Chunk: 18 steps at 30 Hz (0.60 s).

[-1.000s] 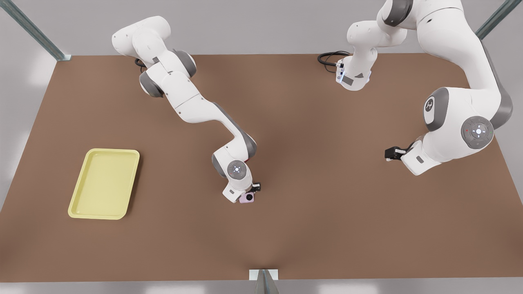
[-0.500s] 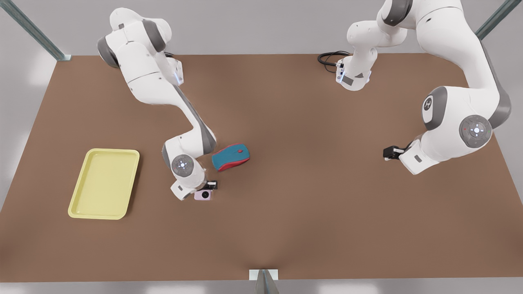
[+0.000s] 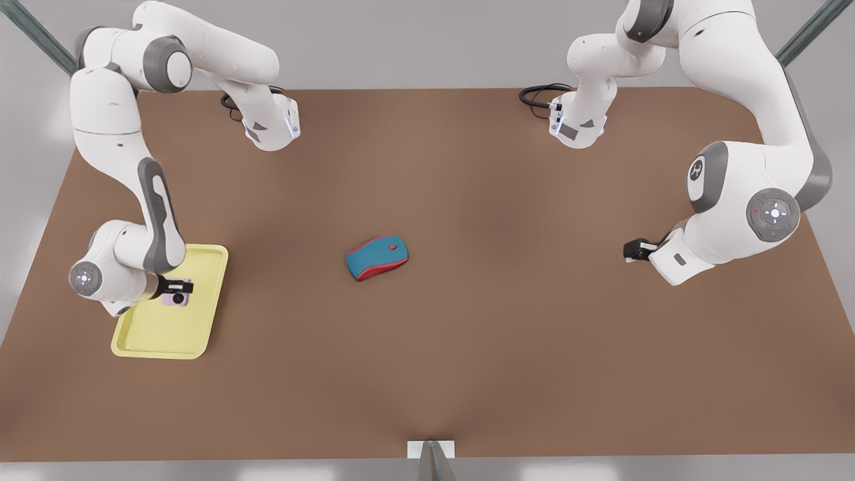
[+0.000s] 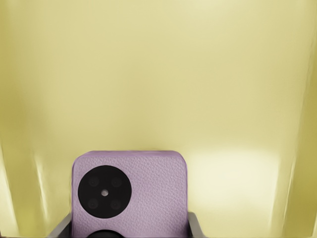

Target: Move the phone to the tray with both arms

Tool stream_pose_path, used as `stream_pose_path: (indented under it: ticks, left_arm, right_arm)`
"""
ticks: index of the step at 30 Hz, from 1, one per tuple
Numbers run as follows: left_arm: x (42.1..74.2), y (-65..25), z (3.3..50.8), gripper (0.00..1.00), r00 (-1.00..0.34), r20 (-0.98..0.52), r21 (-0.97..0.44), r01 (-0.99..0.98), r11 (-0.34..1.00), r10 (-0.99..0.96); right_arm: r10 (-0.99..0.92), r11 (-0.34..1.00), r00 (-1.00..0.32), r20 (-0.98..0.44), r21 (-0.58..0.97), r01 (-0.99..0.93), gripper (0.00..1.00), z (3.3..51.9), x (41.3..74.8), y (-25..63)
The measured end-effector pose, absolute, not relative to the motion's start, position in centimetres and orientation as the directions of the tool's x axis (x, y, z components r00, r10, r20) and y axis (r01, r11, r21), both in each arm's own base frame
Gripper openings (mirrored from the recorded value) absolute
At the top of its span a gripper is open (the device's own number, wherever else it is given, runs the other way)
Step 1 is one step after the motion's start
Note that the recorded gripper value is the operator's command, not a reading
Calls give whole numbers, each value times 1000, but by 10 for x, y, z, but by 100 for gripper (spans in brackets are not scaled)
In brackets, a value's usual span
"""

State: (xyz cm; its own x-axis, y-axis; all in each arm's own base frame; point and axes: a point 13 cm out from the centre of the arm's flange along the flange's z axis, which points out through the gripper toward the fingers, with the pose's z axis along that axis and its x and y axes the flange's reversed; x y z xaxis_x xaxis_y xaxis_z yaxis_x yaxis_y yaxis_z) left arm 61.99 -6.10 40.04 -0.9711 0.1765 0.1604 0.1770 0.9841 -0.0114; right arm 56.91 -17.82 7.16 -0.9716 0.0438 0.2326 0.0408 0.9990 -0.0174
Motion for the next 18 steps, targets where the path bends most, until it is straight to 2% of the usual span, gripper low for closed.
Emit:
stream_pose_path:
  ticks: [1,2,7,9,12,15,18]
  left_arm:
    - [620,-61,400,100,-971,161,-11,177,984,176]
    - [620,-61,400,100,-971,161,-11,177,984,176]
    - [620,-61,399,100,-971,162,-11,176,984,175]
    - [620,-61,400,100,-972,160,-10,175,984,174]
    - [620,-60,403,100,-973,156,-7,173,985,172]
    - [623,-59,417,100,-979,129,-1,160,987,159]
    - [623,-59,428,100,-984,110,4,142,990,141]
  right_arm:
    - [13,1000,-972,236,-10,11,84,64,567,-183]
    - [-14,1000,-972,236,-7,-16,100,58,565,-189]
    - [-160,987,-969,190,2,-162,100,73,575,-196]
    - [-241,969,-962,130,-24,-246,100,125,598,-175]
    - [-378,922,-925,36,-73,-380,100,235,626,-93]
    - [-416,908,-909,-35,-78,-412,100,328,618,-33]
    - [-411,911,-902,-135,-111,-398,100,445,622,4]
